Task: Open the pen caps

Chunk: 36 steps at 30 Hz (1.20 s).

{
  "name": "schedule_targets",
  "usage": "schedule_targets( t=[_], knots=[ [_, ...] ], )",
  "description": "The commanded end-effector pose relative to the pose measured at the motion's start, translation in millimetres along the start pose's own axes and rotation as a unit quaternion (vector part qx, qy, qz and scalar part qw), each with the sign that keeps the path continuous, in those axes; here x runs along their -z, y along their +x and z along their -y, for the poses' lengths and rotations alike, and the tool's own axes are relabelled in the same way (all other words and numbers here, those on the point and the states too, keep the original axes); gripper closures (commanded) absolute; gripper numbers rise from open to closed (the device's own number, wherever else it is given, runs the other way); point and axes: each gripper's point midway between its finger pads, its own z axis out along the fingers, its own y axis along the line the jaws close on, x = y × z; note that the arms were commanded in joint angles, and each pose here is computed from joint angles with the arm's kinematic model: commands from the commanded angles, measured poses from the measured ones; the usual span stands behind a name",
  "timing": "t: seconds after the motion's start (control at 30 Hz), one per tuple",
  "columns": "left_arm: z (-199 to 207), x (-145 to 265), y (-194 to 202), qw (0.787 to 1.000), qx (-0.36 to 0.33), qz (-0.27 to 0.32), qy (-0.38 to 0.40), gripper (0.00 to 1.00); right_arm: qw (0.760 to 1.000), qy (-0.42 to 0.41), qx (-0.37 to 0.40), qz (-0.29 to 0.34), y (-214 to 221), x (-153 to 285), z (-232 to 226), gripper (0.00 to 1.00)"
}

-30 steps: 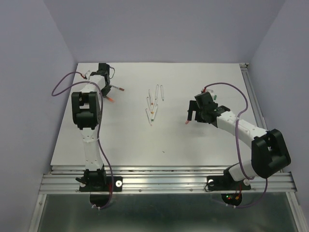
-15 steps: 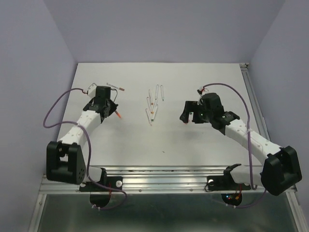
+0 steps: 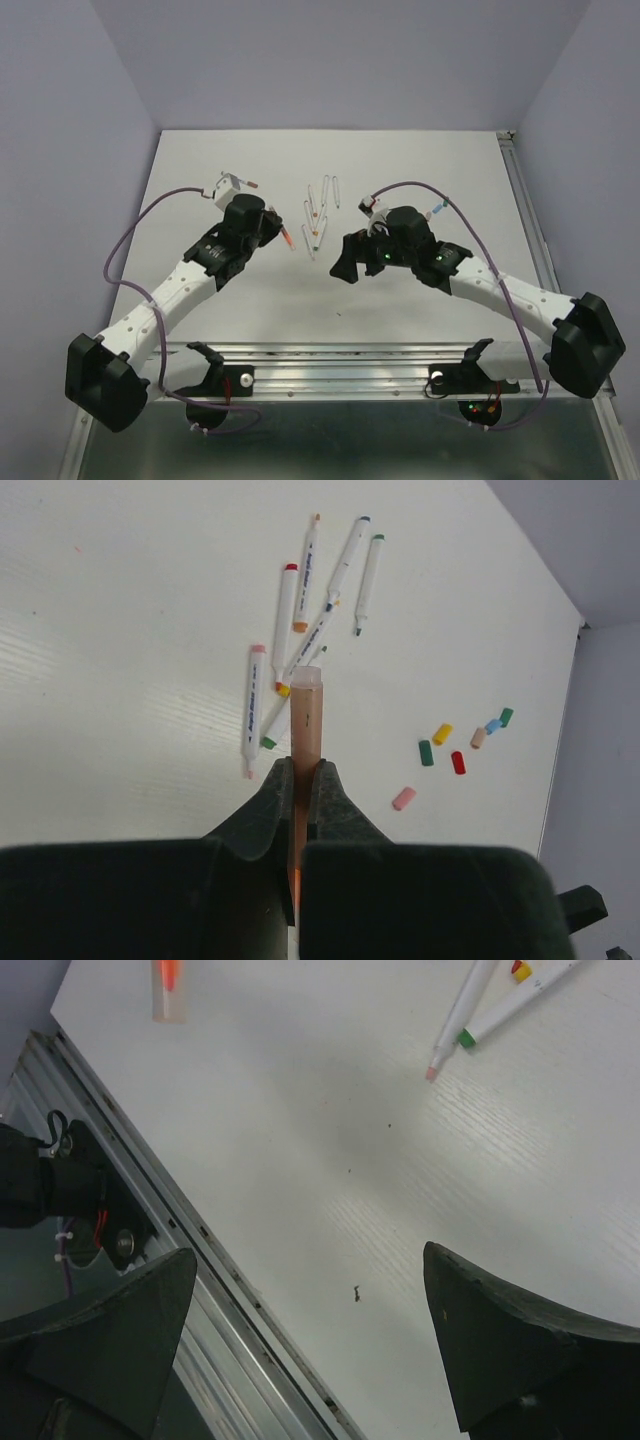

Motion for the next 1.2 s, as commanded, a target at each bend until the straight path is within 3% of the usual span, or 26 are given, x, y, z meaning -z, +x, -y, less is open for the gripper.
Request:
schedule_targets(
  t=[0.0,0.23,0.4,0.73,0.93,1.13,1.17],
  knots=[
    [31.6,2.3,4.3,0.999,0.029,0.007,0.031,1.0,0.996,-0.065,0.025,0.049,-40.0,-4.9,-37.3,0.01],
    [68.6,13.6,28.2,0.996,0.055,-0.007,0.069,1.0,0.996,-0.04,-0.011,0.074,-66.2,-31.4,-31.9,0.03],
    [77.8,14.5,41.3,0.995,0.057,-0.021,0.077,1.0,0.996,-0.049,-0.021,0.07,-74.9,-45.1,-35.7,0.11],
    [83.7,14.0,44.8,0.995,0.057,-0.016,0.08,1.0,0.996,-0.056,-0.057,0.041,-66.9,-49.7,-40.1,0.58],
    [86.5,15.3,41.2,0.994,0.065,-0.009,0.084,1.0,0.995,-0.065,-0.069,0.017,-58.1,-47.1,-44.3,0.64],
    [87.7,14.2,39.1,0.994,0.069,-0.004,0.084,1.0,0.995,-0.079,-0.066,0.011,-55.6,-41.5,-50.2,0.88],
    [87.5,13.0,37.2,0.994,0.069,0.002,0.082,1.0,0.994,-0.086,-0.065,0.007,-53.7,-40.5,-52.6,0.98]
  ],
)
